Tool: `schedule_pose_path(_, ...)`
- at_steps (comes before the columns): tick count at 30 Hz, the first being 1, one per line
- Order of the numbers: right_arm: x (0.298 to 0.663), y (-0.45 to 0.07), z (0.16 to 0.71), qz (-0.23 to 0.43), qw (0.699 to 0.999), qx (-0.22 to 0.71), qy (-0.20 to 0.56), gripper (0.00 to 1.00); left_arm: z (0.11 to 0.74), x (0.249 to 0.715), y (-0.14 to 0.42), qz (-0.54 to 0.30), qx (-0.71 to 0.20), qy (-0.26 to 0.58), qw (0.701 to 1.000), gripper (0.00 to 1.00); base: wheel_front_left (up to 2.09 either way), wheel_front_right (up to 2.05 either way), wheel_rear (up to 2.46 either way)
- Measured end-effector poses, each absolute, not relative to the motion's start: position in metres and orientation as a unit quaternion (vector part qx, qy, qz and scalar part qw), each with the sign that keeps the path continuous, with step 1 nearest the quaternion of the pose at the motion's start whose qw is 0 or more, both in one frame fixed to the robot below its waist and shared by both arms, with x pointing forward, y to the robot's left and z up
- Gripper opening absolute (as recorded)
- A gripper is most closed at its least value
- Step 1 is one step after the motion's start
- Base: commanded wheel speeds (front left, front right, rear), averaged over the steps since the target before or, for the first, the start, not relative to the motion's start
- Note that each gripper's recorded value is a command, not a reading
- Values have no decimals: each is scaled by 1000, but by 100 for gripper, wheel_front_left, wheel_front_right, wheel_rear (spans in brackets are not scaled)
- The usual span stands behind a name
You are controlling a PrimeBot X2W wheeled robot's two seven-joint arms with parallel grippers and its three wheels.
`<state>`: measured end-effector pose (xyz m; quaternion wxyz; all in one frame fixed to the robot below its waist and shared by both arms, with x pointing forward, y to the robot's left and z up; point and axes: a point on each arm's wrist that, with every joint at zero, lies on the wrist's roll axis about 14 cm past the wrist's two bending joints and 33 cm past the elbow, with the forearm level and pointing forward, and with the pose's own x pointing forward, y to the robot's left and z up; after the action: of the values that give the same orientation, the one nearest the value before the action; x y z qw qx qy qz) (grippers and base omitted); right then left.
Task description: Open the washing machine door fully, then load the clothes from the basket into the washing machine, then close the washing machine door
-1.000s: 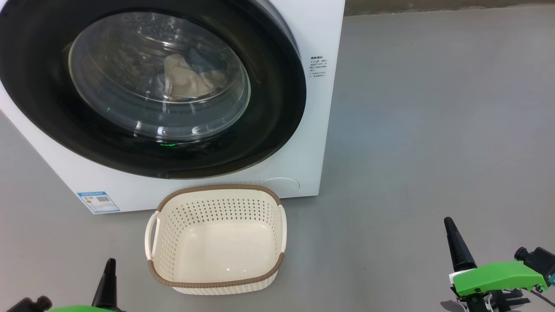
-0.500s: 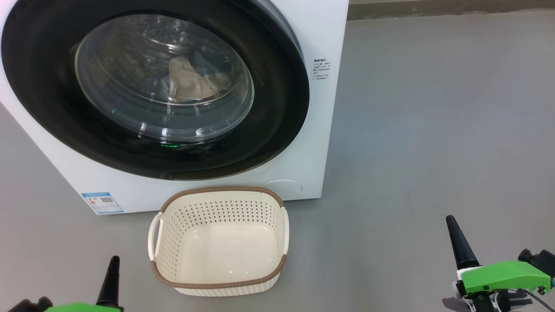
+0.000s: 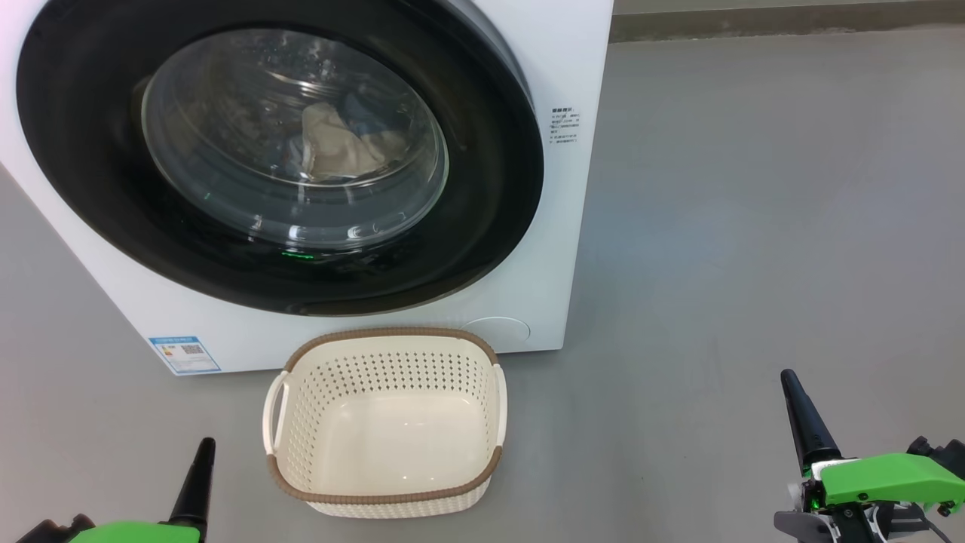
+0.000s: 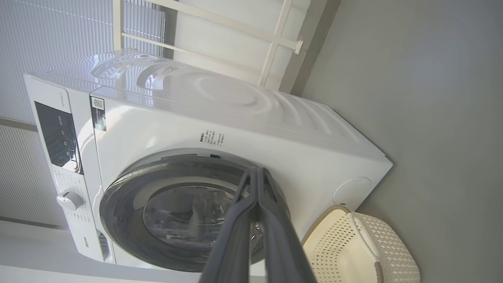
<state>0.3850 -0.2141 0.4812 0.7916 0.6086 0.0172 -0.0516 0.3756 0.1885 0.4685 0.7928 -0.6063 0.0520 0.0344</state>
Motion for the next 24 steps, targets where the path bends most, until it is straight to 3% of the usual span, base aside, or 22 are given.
schedule_pose_path(24,386,-208,496,-24,714,699,4,0,483,377,187,17,-702,37,711,0,0,0,0)
